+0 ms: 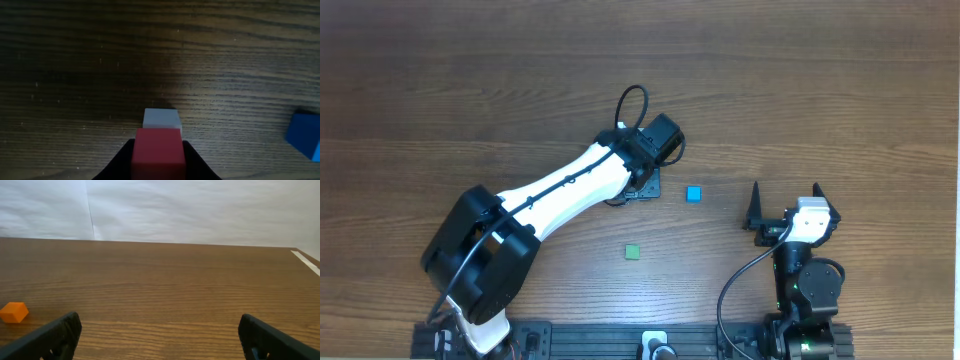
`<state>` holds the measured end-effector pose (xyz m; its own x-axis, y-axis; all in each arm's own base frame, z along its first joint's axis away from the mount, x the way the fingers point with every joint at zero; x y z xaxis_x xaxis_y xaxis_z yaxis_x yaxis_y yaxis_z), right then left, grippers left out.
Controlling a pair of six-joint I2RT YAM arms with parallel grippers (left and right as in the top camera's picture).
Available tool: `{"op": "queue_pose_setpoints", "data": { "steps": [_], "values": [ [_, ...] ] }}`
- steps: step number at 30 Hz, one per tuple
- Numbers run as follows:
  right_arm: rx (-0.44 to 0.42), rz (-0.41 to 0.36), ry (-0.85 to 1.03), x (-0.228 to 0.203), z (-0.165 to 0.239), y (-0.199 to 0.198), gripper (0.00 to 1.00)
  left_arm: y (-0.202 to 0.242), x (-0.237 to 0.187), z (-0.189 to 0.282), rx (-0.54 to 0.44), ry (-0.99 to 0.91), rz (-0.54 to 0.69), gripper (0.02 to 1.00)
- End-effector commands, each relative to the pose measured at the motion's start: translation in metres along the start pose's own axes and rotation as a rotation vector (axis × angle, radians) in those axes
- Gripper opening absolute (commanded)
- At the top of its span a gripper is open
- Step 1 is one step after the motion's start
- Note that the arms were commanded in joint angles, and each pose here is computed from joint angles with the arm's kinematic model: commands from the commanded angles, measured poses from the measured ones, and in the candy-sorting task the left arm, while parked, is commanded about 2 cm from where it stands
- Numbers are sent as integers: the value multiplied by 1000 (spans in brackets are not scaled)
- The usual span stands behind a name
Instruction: Stack Cubes
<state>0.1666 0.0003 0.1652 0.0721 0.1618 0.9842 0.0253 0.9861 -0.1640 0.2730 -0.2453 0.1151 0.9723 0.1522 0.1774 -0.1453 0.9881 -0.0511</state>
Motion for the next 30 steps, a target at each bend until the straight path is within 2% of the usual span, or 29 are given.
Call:
{"op": "queue_pose_setpoints", "data": {
  "steps": [1, 30],
  "values": [
    [-14, 5, 4, -2, 0, -1, 993, -3, 2, -4, 6, -6, 13, 69],
    [-14, 5, 4, -2, 0, -1, 993, -5, 0, -10, 4, 12, 10, 117]
  ]
}}
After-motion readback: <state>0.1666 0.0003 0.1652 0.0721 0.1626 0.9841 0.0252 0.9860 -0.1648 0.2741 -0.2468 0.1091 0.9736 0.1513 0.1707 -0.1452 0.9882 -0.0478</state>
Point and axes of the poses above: each gripper's point midway between its finger pads, its own z axis back along the fingers, its own y axis along the line the jaws close on, x = y × z, the point moved 8 cm from there along z, back along the fingers, and after that the axes turned 7 degrees about z, right-handed, at the moved point
